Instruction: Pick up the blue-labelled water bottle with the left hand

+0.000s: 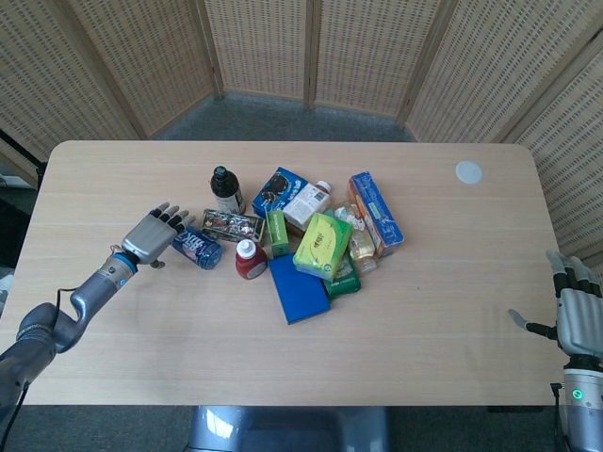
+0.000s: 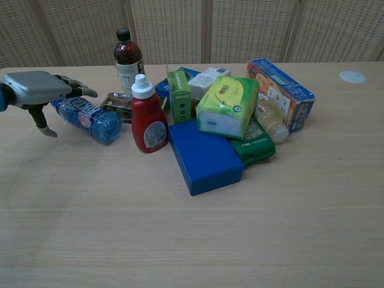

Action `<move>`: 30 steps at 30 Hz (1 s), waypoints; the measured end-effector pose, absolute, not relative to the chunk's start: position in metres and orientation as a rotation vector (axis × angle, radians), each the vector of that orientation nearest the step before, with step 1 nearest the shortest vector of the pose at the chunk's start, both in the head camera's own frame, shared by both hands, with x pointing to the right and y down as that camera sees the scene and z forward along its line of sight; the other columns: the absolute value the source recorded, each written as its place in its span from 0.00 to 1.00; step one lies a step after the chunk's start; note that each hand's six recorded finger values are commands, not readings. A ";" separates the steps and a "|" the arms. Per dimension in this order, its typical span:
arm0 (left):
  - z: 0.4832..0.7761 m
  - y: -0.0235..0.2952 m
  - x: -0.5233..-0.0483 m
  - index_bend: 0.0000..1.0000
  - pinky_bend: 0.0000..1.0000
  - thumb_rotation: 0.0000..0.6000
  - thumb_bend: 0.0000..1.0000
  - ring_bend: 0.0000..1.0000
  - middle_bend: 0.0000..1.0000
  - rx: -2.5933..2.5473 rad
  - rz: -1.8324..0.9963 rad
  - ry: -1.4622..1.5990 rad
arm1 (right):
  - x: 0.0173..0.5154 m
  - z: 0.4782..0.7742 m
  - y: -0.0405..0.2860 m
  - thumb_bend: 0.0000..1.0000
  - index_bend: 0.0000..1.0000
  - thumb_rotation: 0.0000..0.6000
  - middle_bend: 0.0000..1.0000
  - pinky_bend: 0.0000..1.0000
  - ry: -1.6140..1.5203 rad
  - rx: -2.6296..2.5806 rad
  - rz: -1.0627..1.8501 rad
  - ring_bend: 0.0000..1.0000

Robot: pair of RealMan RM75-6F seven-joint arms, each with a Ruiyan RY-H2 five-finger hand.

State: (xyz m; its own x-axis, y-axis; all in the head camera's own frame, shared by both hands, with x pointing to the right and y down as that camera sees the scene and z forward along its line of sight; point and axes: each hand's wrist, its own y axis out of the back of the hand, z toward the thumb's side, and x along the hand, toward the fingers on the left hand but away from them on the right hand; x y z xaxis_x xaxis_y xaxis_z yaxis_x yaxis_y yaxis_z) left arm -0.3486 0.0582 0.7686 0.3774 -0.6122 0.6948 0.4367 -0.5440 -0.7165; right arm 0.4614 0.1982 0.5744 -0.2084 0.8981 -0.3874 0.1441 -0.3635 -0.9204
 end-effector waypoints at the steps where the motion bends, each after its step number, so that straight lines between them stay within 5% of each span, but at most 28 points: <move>1: 0.771 0.059 -0.348 0.00 0.00 1.00 0.00 0.00 0.00 -1.669 -1.363 0.152 | 0.461 0.575 0.198 0.00 0.00 0.82 0.00 0.00 -1.253 -1.457 1.632 0.00; 18: 0.789 0.063 -0.336 0.00 0.00 1.00 0.00 0.00 0.00 -1.628 -1.375 0.098 | 0.461 0.577 0.199 0.00 0.00 0.82 0.00 0.00 -1.254 -1.475 1.630 0.00; 21: 0.792 0.062 -0.333 0.01 0.16 1.00 0.00 0.00 0.01 -1.607 -1.377 0.097 | 0.460 0.577 0.199 0.00 0.00 0.81 0.00 0.00 -1.251 -1.480 1.627 0.00; 23: 0.793 0.061 -0.330 0.15 0.38 1.00 0.00 0.08 0.16 -1.595 -1.373 0.104 | 0.460 0.577 0.199 0.00 0.00 0.81 0.00 0.00 -1.252 -1.479 1.625 0.00; 26: 0.791 0.060 -0.324 0.44 0.61 1.00 0.00 0.33 0.46 -1.569 -1.346 0.116 | 0.460 0.576 0.199 0.00 0.00 0.82 0.00 0.00 -1.256 -1.482 1.622 0.00; 30: 0.789 0.059 -0.317 0.62 0.74 1.00 0.00 0.49 0.64 -1.524 -1.310 0.133 | 0.460 0.576 0.198 0.00 0.00 0.81 0.00 0.00 -1.258 -1.485 1.620 0.00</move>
